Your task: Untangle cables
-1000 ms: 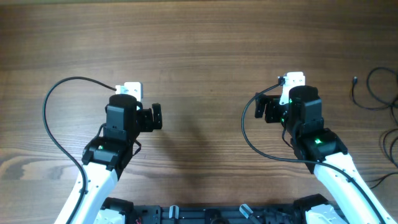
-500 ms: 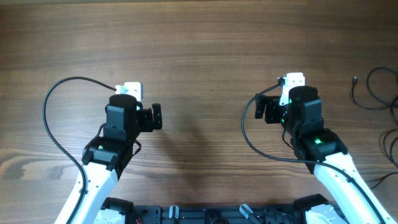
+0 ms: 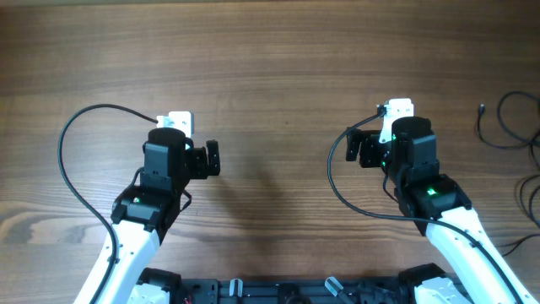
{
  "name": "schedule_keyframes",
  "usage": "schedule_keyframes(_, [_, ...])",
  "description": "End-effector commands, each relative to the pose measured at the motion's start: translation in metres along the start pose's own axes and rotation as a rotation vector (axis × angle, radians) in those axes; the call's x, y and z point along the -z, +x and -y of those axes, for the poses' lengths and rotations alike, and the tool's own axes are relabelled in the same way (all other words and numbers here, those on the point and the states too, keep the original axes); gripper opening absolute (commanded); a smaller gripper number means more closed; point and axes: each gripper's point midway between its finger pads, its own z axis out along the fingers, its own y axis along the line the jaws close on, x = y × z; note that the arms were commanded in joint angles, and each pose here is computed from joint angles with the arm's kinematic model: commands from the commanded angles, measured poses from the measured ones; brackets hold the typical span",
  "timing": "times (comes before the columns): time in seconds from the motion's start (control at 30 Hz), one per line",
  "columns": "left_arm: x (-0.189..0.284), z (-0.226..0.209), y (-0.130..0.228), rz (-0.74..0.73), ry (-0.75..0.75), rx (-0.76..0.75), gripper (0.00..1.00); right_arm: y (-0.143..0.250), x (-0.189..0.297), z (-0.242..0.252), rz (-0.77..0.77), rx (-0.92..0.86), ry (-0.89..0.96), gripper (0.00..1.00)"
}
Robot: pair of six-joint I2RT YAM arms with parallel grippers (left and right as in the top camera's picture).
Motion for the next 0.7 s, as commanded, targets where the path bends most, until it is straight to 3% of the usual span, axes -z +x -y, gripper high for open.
schedule_keyframes(0.0, [-0.001, -0.001, 0.002, -0.004, -0.011, -0.026, 1.00, -0.004, 0.003, 0.001, 0.018, -0.011, 0.011, 1.00])
schedule_keyframes(0.53, [0.001, -0.002, 0.000, 0.005, -0.013, -0.023, 1.00, -0.004, 0.003, 0.001, 0.018, -0.011, 0.011, 1.00])
schedule_keyframes(0.67, [0.040, -0.013, -0.043, 0.224, -0.018, 0.037, 1.00, -0.004, 0.003, 0.001, 0.016, -0.011, 0.012, 1.00])
